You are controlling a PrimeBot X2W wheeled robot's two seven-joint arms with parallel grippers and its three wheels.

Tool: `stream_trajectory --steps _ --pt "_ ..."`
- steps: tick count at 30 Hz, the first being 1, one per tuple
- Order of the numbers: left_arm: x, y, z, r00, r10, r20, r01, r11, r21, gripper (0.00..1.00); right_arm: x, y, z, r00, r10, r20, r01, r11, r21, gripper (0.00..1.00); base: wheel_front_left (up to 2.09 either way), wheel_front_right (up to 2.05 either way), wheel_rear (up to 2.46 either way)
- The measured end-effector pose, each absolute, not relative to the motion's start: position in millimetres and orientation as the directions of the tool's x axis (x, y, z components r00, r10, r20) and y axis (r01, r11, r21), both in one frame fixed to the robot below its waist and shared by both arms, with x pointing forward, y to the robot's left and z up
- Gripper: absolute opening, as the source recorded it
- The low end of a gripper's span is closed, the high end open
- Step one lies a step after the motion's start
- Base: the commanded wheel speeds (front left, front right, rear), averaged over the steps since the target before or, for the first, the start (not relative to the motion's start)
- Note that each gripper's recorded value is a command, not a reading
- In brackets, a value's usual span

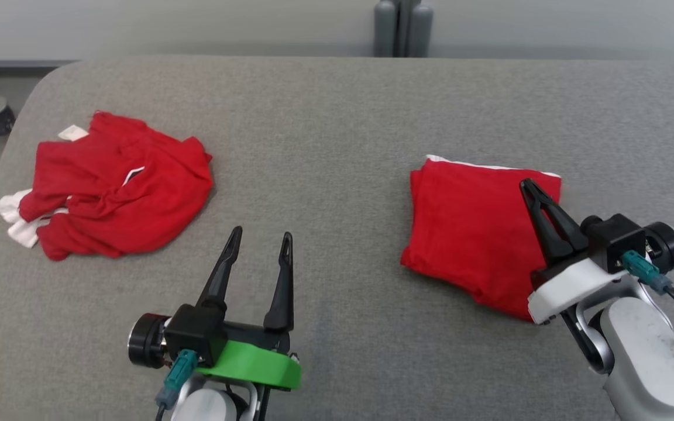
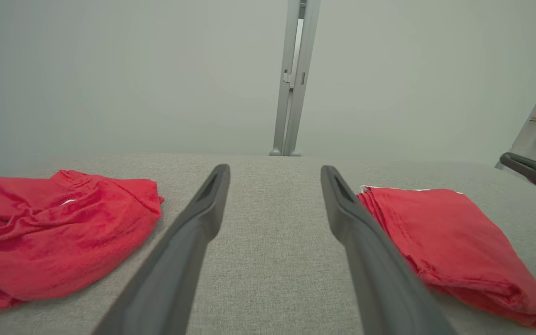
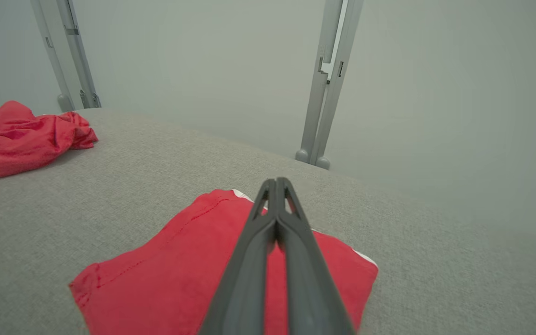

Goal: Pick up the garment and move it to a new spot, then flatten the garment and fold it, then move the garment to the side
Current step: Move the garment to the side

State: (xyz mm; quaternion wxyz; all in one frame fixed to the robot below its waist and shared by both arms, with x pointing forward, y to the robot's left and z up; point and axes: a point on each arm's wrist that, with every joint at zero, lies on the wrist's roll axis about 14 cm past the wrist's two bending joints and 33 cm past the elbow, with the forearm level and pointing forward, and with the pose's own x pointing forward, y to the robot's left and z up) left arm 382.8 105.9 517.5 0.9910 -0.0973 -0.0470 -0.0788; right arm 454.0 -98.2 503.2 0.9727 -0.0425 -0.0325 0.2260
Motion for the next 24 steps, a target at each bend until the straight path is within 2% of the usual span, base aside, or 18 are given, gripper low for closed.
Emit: stream_trajectory --steps 9,16,20,24 --pt "378.5 140.0 500.9 0.998 -0.032 0.047 0.04 0.984 -0.176 1.0 480.1 -46.5 436.5 0.815 0.562 -0.14 -0.576 0.813 -0.091 0.0 0.0 0.0 0.0" --pt "372.3 160.3 491.8 0.999 0.04 0.012 -0.038 0.985 -0.166 1.0 473.6 -26.1 382.7 0.746 0.598 -0.293 -0.638 0.768 -0.057 0.0 0.0 0.0 0.0" --pt "372.5 160.1 488.6 0.999 0.042 0.001 -0.041 0.985 -0.167 1.0 478.0 -23.3 381.4 0.745 0.597 -0.297 -0.634 0.772 -0.039 0.0 0.0 0.0 0.0" --pt "376.1 154.6 489.9 1.0 0.024 0.008 -0.022 0.984 -0.175 1.0 488.6 -33.4 401.2 0.787 0.57 -0.238 -0.592 0.805 -0.031 0.0 0.0 0.0 0.0"
